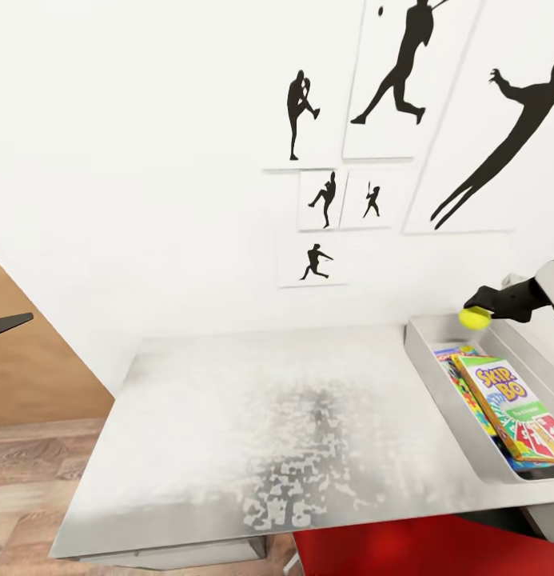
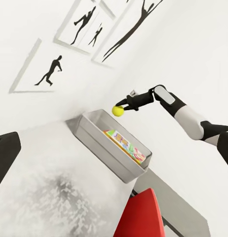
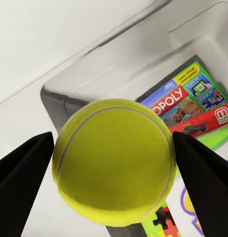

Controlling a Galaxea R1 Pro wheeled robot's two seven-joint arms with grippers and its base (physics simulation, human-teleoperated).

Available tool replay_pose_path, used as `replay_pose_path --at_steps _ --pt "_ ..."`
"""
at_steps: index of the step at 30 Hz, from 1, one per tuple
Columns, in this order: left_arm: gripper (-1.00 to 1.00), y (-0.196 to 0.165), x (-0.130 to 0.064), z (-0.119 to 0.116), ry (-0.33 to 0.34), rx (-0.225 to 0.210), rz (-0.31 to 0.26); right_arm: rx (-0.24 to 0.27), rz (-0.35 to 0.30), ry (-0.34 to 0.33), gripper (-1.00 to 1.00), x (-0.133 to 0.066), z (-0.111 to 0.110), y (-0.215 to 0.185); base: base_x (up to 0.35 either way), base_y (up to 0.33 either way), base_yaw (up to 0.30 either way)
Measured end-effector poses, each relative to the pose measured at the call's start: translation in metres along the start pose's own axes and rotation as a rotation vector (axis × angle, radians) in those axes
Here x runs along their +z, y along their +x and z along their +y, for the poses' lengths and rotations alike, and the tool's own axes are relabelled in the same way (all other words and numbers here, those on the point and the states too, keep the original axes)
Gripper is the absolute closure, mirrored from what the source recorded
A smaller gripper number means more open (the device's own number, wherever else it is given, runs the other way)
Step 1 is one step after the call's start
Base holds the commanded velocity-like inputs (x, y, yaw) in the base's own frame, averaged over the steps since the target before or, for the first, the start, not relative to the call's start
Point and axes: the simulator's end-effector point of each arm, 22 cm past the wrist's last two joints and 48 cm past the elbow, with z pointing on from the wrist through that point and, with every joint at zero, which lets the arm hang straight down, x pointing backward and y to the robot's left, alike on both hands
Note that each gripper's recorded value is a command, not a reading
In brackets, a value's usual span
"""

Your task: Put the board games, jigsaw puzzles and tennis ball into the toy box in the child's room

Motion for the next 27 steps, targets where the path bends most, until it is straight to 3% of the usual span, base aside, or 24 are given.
replay_pose_path --at_steps 27 --pt "-1.00 0.011 0.004 0.021 -0.015 -0.037 0.017 -0.005 0.041 0.018 1.00 0.028 -0.001 0.016 0.000 0.000 0.000"
